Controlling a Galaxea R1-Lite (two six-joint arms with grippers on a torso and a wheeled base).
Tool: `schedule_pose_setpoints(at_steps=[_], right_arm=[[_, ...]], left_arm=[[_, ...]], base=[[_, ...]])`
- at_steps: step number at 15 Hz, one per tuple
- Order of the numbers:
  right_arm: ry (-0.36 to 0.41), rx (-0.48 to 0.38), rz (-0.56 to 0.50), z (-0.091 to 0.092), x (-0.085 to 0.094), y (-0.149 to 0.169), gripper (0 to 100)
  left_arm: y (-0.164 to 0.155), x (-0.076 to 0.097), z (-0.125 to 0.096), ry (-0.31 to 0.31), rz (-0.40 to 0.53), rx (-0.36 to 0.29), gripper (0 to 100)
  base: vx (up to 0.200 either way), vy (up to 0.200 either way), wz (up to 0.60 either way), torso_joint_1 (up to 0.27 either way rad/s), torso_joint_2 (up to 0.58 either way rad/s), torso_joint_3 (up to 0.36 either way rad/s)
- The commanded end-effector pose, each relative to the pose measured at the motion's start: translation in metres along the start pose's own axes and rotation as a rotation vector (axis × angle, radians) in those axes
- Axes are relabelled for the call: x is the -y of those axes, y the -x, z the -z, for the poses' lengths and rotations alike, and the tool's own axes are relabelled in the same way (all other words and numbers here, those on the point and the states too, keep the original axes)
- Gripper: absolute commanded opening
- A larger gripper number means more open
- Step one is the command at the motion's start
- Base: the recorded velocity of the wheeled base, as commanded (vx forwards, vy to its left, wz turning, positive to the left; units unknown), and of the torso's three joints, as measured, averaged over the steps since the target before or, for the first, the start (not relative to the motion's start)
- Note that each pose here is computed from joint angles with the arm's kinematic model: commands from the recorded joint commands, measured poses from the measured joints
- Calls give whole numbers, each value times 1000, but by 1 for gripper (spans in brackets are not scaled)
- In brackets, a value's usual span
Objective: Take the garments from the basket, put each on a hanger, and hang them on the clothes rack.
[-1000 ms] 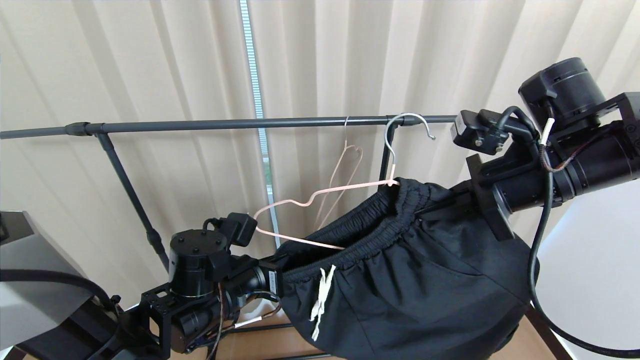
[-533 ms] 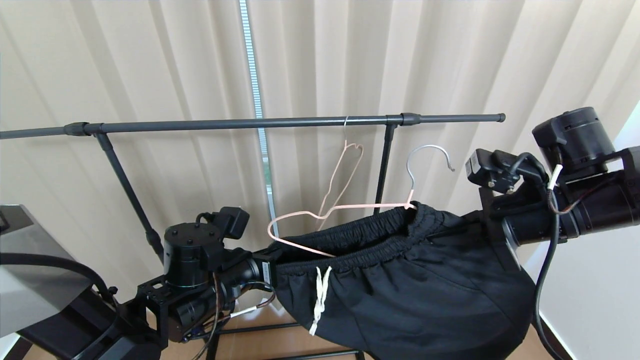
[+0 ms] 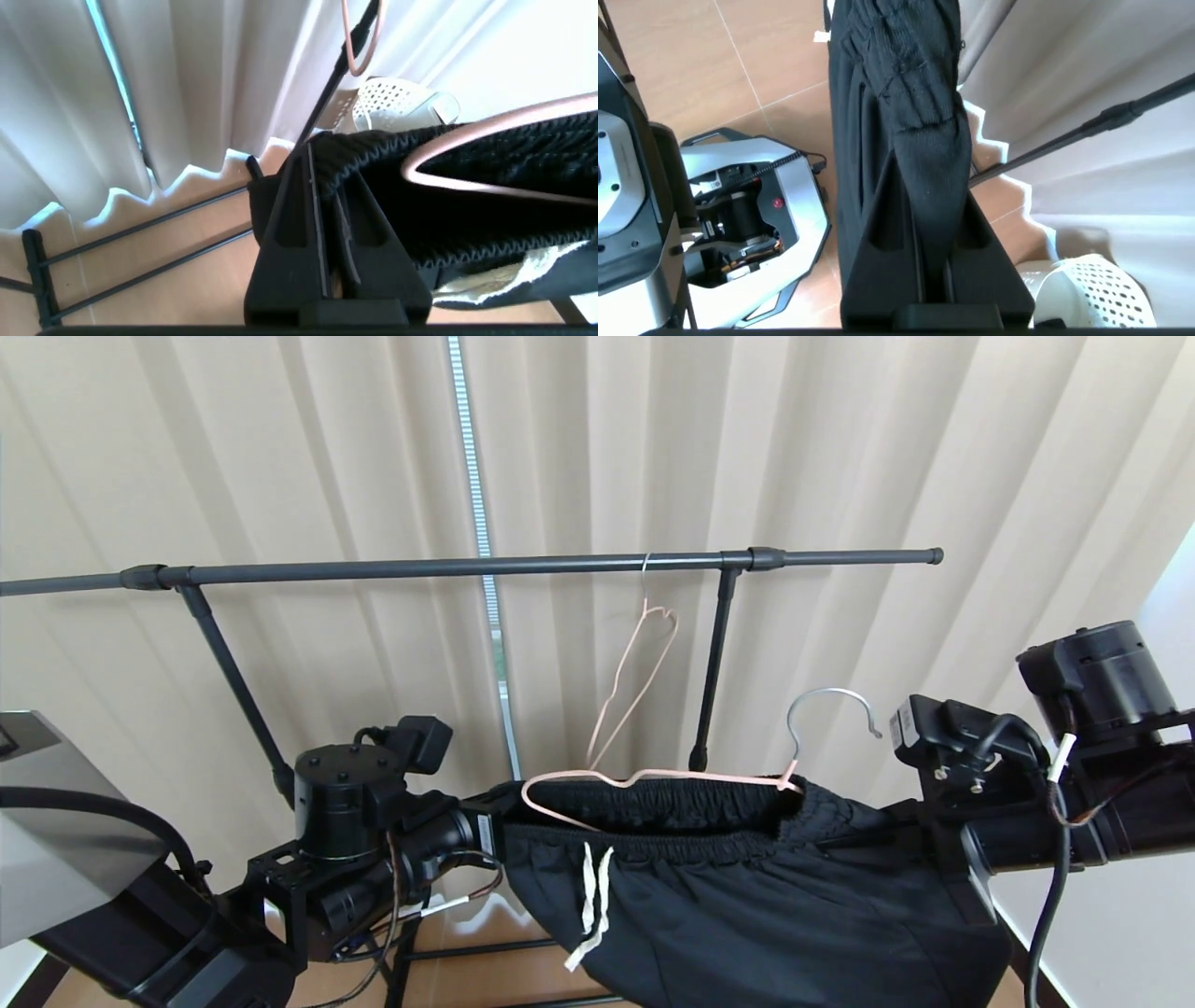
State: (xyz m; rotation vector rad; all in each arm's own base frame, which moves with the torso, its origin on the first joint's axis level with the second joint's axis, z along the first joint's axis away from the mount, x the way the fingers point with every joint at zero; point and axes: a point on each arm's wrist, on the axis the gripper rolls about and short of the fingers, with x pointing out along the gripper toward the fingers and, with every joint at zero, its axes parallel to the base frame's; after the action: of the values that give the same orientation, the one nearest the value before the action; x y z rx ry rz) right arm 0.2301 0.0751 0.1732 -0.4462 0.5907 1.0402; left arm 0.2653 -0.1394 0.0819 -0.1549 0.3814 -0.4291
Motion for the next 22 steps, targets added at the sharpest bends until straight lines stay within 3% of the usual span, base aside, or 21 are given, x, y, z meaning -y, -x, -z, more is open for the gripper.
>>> schedule_pose_setpoints(at_steps=[1,8,10,12,15,18,22], right_arm=[[6,-22,8,3,-5,-1,0],[42,-121,58,0,-10,-16,0],[53,-137,78,1,-11,-21,0],[71,-136,105,0,-13,-23,0],[69,-160,135,1,-10,-26,0],[50,-188,163,1,-8,-30,0],[-35,-132,209,-10,-14,-41,0]], left_arm=[[0,-2,-2,3,-7,7,0],[5,1,-5,-12,26,8,0],[3,4,-18,-60,26,20,0],[4,2,-32,-128,-8,-45,0],[10,4,-51,-138,-22,-64,0],[16,22,-69,-196,-37,-115,0],[22,54,-76,-275,-18,-217,0]], base=[[0,0,0,0,0,0],[0,0,0,0,0,0],[0,0,0,0,0,0],[0,0,0,0,0,0],[0,0,0,0,0,0],[0,0,0,0,0,0],[0,0,0,0,0,0]])
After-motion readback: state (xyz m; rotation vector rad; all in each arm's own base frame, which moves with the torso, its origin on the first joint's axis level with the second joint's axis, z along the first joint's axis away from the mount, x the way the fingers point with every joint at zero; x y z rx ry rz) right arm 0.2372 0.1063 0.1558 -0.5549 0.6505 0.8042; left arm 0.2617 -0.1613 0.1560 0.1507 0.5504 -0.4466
